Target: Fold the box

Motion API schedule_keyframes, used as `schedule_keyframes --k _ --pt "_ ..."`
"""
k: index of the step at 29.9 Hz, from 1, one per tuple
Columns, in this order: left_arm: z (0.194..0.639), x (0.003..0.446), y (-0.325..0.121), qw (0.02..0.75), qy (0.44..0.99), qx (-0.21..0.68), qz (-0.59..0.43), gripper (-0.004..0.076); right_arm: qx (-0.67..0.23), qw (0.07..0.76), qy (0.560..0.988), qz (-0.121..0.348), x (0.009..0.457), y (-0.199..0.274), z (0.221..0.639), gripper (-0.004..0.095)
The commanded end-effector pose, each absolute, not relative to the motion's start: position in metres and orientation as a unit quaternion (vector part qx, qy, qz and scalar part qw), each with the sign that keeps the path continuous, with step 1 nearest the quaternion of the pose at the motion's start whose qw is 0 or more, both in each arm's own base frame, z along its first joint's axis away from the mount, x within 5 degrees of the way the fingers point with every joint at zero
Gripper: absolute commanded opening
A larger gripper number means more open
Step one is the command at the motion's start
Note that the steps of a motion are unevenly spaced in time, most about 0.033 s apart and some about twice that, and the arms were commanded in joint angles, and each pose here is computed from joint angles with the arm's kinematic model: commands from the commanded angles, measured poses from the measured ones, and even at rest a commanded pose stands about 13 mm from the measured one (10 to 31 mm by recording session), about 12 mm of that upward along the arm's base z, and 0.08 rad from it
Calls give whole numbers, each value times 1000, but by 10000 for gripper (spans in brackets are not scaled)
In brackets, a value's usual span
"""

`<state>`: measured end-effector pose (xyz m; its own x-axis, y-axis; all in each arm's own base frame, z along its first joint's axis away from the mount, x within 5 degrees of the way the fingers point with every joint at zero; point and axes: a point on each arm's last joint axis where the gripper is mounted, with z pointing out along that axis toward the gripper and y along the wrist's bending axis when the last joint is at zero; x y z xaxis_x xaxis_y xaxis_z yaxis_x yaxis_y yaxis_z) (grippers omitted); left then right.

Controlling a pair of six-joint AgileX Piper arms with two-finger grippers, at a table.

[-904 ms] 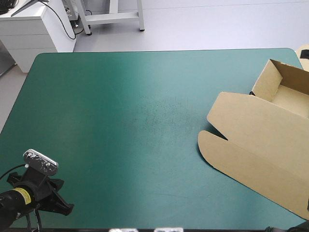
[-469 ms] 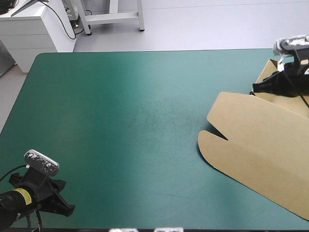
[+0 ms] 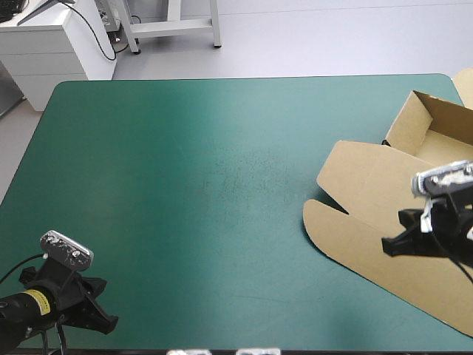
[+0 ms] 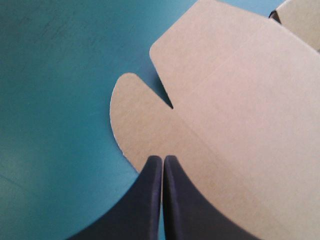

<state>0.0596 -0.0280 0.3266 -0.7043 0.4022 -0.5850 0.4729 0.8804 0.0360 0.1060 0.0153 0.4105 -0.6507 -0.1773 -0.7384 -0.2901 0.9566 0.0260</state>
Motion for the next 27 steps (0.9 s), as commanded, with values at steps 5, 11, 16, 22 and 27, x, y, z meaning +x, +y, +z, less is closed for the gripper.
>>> schedule_keyframes --k 5,11,16,22,27 --pt "320 56 -31 302 919 237 -83 -8 -132 429 891 64 55 23 367 -6" --pt "311 49 -29 368 896 229 -101 -8 -127 466 874 52 31 25 339 -6" --pt "304 41 -25 410 878 224 -108 -8 -121 496 859 44 23 25 326 -6" --pt "290 36 -22 427 870 221 -111 -8 -115 501 857 43 23 24 311 -6" --pt "285 36 -23 432 867 220 -112 -8 -112 493 862 43 28 23 301 -6"
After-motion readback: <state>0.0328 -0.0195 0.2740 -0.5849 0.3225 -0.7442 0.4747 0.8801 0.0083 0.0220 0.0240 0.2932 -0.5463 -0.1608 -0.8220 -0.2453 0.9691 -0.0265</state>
